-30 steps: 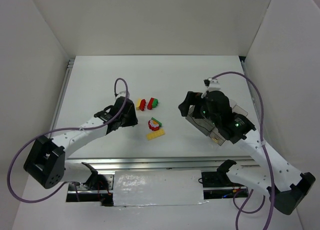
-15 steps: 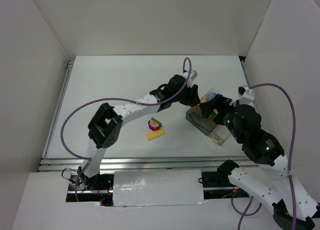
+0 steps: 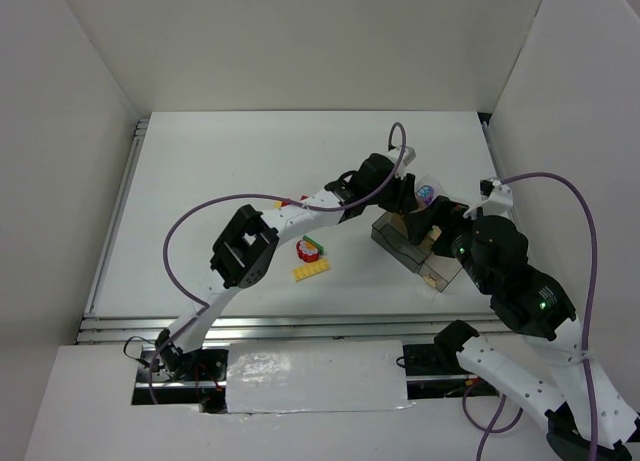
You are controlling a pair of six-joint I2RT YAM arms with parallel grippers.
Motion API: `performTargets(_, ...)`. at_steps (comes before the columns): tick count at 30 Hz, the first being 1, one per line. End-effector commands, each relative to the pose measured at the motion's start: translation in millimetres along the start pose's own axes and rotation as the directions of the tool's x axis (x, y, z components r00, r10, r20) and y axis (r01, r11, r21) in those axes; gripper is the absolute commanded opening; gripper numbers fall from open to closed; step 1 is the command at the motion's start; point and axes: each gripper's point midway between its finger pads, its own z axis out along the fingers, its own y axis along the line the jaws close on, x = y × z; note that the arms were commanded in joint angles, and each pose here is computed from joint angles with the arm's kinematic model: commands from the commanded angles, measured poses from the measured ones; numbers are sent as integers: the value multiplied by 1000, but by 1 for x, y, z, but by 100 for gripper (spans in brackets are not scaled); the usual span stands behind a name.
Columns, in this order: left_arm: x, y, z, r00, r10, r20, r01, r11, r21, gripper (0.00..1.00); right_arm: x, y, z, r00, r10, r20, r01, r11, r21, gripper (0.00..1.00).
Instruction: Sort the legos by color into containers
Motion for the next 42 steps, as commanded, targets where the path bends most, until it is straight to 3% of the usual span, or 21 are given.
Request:
performTargets(1, -28, -8, 3, 996, 40, 84, -42, 999, 24, 55, -11, 2, -6, 1000, -6, 29, 6, 1000, -10, 99)
performTargets(4, -29, -6, 6, 995, 34, 92, -36, 999, 21, 72, -11, 4, -5, 1000, -10, 24, 11, 1000, -16, 99)
performTargets(5, -29, -3, 5, 995, 31, 97, -32, 999, 11, 81, -11, 4, -5, 1000, -13, 24, 14, 1000, -16, 99)
performTargets(6, -33, -5, 4, 993, 31, 112, -33, 999, 14, 99, -11, 4, -5, 1000, -14, 25, 15, 1000, -15, 99)
performTargets(11, -62, 1, -21, 983, 34, 180, -30, 999, -25, 100, -11, 5, -4, 999, -23, 23, 24, 1000, -20, 99)
performTargets(13, -70, 15, -37, 982, 40, 186, -22, 995, -99, 99, -10, 9, -4, 999, -27, 19, 28, 999, -43, 99)
performTargets(16, -91, 60, -85, 973, 41, 227, 37, 944, -328, 100, 3, 15, 7, 998, -59, -28, 56, 996, -73, 99)
performTargets(20, -67, 131, -171, 985, -6, 172, 105, 812, -574, 99, 28, 22, 34, 990, -66, -122, 58, 996, -72, 99)
performTargets(23, -42, 166, -201, 992, -55, 117, 114, 796, -595, 100, 35, 32, 47, 990, -51, -129, 37, 993, -109, 99)
performTargets(27, -21, 182, -198, 1000, 1, -15, -8, 866, -500, 98, 52, 42, 61, 978, -72, -197, 45, 989, -138, 99)
performTargets(30, -14, 188, -186, 995, 60, -76, -89, 878, -471, 96, 64, 43, 68, 970, -78, -228, 44, 988, -149, 98)
performTargets(42, 30, 219, -166, 982, -38, -183, -68, 840, -539, 88, 75, 41, 71, 962, -99, -255, 60, 986, -158, 98)
